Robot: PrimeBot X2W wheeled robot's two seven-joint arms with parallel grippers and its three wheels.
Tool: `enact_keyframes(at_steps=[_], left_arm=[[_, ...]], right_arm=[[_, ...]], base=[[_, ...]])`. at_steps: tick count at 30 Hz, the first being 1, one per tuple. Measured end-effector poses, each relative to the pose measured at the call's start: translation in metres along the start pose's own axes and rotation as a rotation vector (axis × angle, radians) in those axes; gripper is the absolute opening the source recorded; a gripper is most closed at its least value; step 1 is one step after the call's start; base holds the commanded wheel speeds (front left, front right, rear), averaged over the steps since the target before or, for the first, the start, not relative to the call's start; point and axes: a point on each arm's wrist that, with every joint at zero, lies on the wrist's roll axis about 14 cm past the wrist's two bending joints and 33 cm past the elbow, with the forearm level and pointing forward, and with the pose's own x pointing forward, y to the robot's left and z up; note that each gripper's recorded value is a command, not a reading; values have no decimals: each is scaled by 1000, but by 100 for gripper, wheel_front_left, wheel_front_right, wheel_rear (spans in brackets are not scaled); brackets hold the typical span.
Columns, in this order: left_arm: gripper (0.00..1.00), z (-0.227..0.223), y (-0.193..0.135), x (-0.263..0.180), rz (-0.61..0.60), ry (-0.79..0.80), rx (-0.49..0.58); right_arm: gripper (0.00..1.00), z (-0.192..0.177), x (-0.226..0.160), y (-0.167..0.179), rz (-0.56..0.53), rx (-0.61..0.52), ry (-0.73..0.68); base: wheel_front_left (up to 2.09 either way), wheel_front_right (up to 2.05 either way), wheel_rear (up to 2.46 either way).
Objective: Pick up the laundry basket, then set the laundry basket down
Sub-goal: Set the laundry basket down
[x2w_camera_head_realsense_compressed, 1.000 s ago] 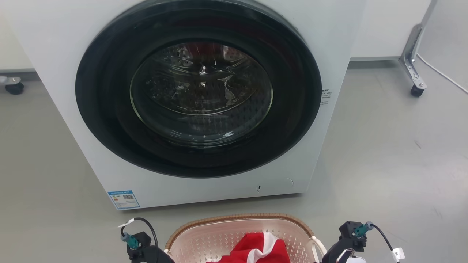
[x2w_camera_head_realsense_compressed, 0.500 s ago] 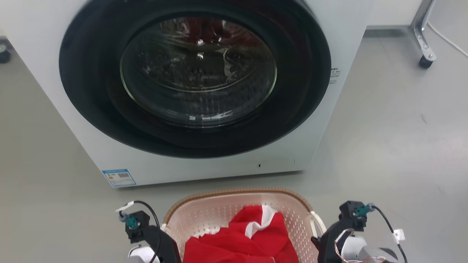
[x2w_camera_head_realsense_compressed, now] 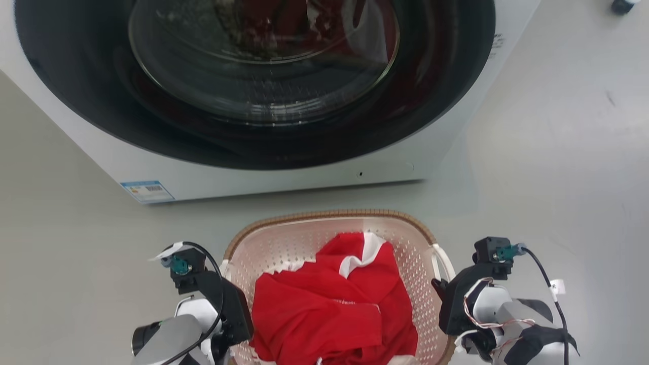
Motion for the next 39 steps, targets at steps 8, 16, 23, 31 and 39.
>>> enact_keyframes(at_steps=[8, 16, 23, 31, 39], left_arm=[[0, 9, 2, 28, 4, 11, 12], [0, 18, 6, 58, 8, 16, 11], [0, 26, 14, 86, 16, 10, 10], [0, 34, 24, 118, 27, -19, 11], [0, 26, 35, 143, 36, -34, 5]], right_arm=[[0, 6, 28, -11, -10, -7, 14], [0, 13, 59, -21, -16, -12, 15], [0, 18, 89, -26, -8, -39, 10], [0, 25, 125, -32, 2, -63, -16], [0, 11, 152, -39, 11, -79, -12]], base=[[0, 0, 0], [0, 0, 0], [0, 0, 0], [0, 0, 0], [0, 0, 0]])
